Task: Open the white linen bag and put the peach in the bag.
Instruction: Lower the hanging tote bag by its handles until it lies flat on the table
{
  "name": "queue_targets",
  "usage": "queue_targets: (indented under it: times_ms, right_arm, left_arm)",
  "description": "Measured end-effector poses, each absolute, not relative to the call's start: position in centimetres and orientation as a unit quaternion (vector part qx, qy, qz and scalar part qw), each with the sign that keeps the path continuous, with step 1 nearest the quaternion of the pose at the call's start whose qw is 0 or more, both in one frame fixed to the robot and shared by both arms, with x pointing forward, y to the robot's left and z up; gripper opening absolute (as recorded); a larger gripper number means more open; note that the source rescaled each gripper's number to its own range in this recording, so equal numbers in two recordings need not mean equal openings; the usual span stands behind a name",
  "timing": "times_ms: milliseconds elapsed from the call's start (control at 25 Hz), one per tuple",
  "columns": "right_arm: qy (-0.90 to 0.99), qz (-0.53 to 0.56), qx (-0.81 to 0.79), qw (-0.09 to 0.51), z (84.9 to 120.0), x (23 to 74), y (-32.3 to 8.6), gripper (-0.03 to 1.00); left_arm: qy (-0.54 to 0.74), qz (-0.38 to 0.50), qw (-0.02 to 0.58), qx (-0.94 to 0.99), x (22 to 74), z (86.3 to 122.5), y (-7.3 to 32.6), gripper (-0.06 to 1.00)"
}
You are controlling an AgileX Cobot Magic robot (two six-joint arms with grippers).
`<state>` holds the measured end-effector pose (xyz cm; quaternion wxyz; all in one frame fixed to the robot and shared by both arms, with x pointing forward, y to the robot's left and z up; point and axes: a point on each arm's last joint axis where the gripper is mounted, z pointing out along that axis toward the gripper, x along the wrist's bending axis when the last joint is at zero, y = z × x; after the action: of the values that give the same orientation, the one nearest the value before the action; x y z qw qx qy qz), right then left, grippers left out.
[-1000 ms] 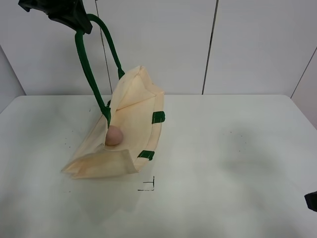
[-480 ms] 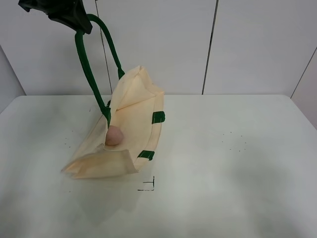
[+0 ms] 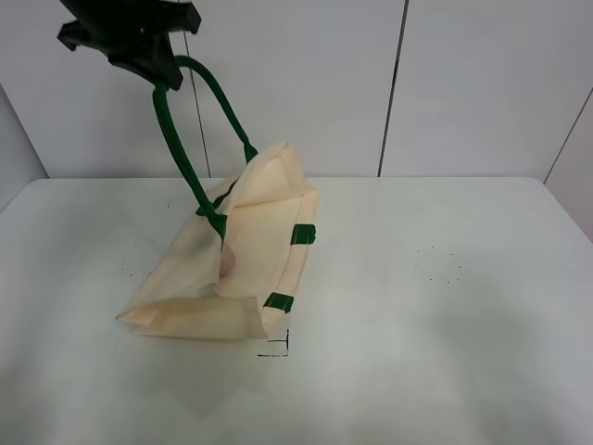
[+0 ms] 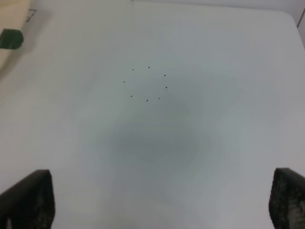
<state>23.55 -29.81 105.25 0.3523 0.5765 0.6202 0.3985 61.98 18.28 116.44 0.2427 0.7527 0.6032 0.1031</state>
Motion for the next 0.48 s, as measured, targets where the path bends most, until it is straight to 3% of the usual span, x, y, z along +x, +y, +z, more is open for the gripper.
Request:
queue_targets:
  times_ms: [480]
  right_arm:
    - [0.62, 0.398, 0.577, 0.353, 105.2, 23.6, -29.8, 1.0]
  left_arm:
    - [0.622, 0.0, 0.106, 0.776, 68.3, 100.9, 16.4, 0.02]
